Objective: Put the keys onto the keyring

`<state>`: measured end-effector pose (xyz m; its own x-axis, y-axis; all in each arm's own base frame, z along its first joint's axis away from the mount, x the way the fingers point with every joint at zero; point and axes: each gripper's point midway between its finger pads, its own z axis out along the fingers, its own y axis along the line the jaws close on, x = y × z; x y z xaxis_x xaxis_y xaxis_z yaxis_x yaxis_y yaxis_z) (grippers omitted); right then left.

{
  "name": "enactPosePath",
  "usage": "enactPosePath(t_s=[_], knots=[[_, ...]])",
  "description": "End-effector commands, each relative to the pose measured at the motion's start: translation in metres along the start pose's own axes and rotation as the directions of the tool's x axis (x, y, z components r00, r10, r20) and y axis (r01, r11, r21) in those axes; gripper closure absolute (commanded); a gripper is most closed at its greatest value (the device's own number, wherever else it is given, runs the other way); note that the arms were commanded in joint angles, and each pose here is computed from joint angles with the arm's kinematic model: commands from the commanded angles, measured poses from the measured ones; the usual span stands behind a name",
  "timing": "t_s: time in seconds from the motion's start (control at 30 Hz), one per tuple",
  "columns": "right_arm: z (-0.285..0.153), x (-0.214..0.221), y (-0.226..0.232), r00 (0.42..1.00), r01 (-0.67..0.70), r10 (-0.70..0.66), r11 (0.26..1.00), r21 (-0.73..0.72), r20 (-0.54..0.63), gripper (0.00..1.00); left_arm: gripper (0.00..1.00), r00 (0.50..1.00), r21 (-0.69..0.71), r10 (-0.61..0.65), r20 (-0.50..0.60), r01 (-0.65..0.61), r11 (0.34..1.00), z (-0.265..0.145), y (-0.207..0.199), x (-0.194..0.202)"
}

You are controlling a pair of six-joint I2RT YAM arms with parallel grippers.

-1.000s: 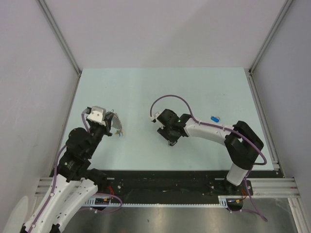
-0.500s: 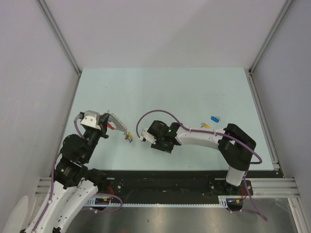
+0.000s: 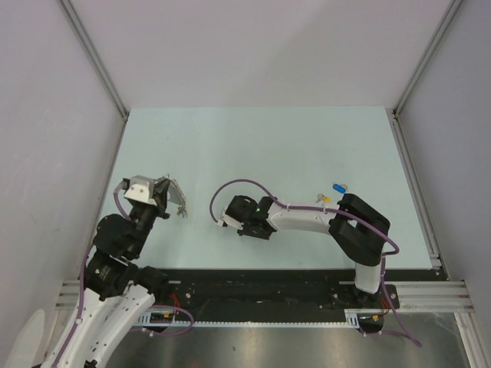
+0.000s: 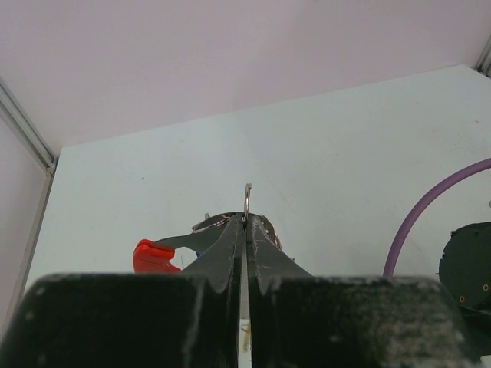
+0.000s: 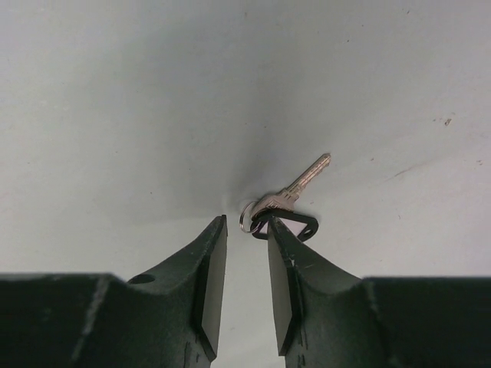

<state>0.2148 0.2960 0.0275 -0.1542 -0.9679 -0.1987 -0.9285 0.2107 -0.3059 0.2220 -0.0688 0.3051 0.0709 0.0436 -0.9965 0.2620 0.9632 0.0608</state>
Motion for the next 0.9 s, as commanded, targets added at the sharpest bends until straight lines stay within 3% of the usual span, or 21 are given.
enactPosePath(t_s=[0.0, 0.87], knots=[[-0.002, -0.004, -0.006, 1.0, 0.02, -0.019, 0.999, 0.035, -0.018, 0.68, 0.96, 0.998, -0.011, -0.001, 0.068, 0.001, 1.0, 0.001, 0.003, -0.017], [0.012, -0.004, -0.006, 0.998, 0.055, -0.052, 0.995, 0.082, -0.048, 0.78, 0.94, 0.998, 0.008, -0.005, 0.069, 0.005, 1.0, 0.002, -0.001, -0.016]])
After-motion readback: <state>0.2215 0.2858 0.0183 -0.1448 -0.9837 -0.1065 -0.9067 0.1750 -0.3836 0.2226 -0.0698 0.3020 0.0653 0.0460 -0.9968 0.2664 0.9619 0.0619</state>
